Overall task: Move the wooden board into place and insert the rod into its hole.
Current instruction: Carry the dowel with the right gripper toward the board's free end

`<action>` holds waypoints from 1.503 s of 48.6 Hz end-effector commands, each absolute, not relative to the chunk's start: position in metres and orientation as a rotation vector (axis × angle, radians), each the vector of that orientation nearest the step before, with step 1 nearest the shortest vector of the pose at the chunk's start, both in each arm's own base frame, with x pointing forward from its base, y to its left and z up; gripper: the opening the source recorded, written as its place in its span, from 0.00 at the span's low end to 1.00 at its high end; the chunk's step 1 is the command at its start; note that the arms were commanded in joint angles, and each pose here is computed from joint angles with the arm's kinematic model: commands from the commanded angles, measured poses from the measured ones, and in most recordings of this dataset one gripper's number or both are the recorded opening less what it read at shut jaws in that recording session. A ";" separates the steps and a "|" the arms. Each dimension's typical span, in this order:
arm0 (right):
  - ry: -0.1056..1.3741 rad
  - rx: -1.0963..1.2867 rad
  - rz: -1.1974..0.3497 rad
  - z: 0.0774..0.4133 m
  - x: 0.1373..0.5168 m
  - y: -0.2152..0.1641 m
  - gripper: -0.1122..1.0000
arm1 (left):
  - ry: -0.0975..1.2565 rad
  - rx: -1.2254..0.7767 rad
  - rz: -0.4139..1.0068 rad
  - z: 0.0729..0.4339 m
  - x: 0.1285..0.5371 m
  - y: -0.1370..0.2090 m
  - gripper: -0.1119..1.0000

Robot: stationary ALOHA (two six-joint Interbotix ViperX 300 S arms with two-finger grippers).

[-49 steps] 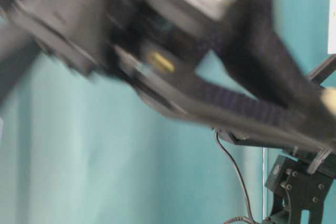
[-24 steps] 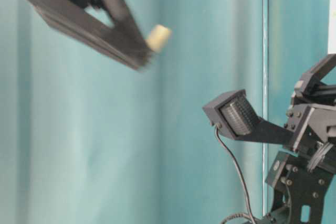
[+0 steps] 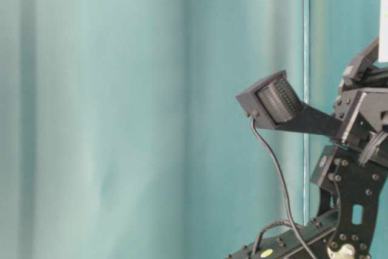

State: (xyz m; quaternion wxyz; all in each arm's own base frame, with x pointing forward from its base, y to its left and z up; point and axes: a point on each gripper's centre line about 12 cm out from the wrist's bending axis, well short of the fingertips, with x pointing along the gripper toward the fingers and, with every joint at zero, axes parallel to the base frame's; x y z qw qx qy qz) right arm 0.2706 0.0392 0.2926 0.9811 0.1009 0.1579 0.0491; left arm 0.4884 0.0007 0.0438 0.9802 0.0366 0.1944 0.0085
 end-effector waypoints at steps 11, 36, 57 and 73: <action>0.223 0.218 0.030 0.292 0.227 0.014 0.18 | 0.413 0.082 -0.015 0.053 0.486 -0.012 0.46; 0.077 0.199 0.002 0.272 0.203 -0.003 0.18 | 0.458 0.077 -0.039 0.055 0.488 -0.024 0.34; 0.021 0.223 0.031 0.234 0.210 -0.008 0.18 | 0.460 0.079 -0.040 0.054 0.489 -0.024 0.34; -0.014 0.228 0.046 0.215 0.215 -0.011 0.18 | 0.428 0.084 -0.035 0.042 0.483 -0.023 0.34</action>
